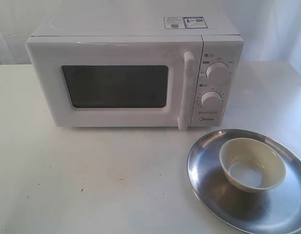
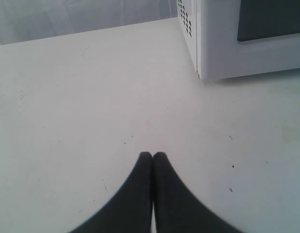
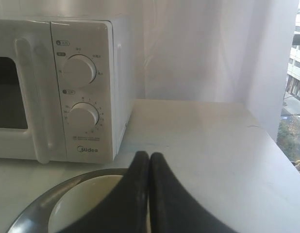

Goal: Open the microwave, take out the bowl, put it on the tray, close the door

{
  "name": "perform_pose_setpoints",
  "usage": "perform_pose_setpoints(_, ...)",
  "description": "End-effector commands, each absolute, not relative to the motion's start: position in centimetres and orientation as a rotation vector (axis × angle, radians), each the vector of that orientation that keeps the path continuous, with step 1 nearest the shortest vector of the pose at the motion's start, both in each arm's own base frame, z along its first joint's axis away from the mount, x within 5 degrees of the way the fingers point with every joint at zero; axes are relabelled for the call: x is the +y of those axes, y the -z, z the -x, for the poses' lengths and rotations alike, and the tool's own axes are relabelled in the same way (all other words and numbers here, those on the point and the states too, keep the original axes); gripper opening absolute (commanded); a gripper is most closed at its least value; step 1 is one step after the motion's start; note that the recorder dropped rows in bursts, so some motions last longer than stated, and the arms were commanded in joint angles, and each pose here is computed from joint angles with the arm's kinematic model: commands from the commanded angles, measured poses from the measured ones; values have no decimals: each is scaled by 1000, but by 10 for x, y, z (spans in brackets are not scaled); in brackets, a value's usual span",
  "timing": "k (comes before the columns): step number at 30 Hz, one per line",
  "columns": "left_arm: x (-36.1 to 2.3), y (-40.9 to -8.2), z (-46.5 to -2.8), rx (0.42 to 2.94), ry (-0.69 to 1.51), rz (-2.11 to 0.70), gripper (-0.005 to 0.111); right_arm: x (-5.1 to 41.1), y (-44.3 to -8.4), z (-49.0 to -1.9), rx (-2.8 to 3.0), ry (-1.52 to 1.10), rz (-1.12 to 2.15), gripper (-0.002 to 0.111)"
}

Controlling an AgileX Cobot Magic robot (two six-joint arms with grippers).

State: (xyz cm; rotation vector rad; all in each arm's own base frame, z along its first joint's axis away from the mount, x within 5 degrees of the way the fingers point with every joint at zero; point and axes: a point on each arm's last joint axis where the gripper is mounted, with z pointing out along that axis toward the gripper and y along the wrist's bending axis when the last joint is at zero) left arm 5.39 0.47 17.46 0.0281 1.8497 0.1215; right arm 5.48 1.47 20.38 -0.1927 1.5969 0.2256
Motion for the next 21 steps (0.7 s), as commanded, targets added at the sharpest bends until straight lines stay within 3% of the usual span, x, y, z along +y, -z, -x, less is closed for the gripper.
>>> perform_pose_setpoints(1, 5, -174, -54, 1850, -113, -21, 0, 14, -203, -55, 1592, -221, 190, 0)
perform_pose_setpoints(21, 5, -174, -54, 1850, -113, -21, 0, 14, -203, -55, 1595, -226, 185, 0)
